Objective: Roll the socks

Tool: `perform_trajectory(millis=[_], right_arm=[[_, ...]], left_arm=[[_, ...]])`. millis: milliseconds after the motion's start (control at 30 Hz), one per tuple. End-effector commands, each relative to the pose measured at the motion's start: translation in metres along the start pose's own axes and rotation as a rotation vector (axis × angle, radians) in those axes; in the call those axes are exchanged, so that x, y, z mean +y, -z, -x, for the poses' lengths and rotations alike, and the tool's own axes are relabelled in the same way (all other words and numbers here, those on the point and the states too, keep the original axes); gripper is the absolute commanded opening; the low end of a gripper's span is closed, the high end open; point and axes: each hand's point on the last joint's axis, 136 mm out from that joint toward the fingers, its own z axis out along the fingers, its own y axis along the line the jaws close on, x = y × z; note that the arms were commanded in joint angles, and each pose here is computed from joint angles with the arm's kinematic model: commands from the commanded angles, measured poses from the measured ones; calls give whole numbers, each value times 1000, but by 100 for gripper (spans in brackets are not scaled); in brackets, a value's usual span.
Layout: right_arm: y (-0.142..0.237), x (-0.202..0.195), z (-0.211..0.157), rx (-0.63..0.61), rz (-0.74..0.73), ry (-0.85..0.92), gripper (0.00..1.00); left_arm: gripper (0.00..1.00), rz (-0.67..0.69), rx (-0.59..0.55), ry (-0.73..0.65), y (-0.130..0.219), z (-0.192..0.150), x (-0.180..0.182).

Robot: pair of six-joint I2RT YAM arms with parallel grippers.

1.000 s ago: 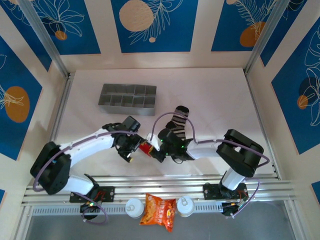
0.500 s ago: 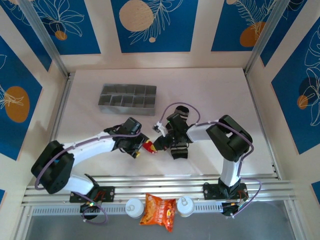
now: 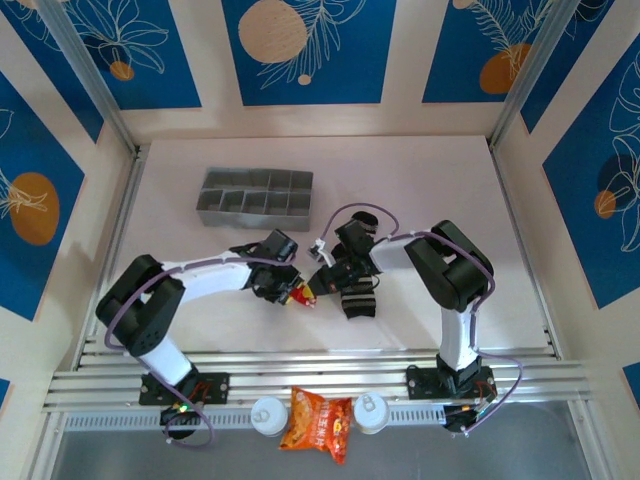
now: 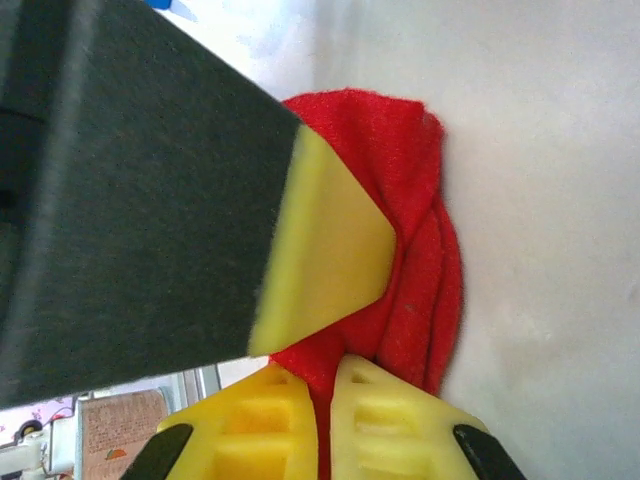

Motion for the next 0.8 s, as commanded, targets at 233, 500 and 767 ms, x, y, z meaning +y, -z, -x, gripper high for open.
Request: perform_trajectory(millis=[233, 500, 767], right_arm=[[21, 1, -5, -121, -276, 194, 40], [11, 24, -26, -197, -571, 717, 63], [-9, 32, -13, -225, -701, 832, 67]], left_arm=[[0, 422, 37, 99, -1, -8, 82], [0, 534, 26, 80, 28, -2, 92], [0, 561, 58, 89, 23, 2, 95]])
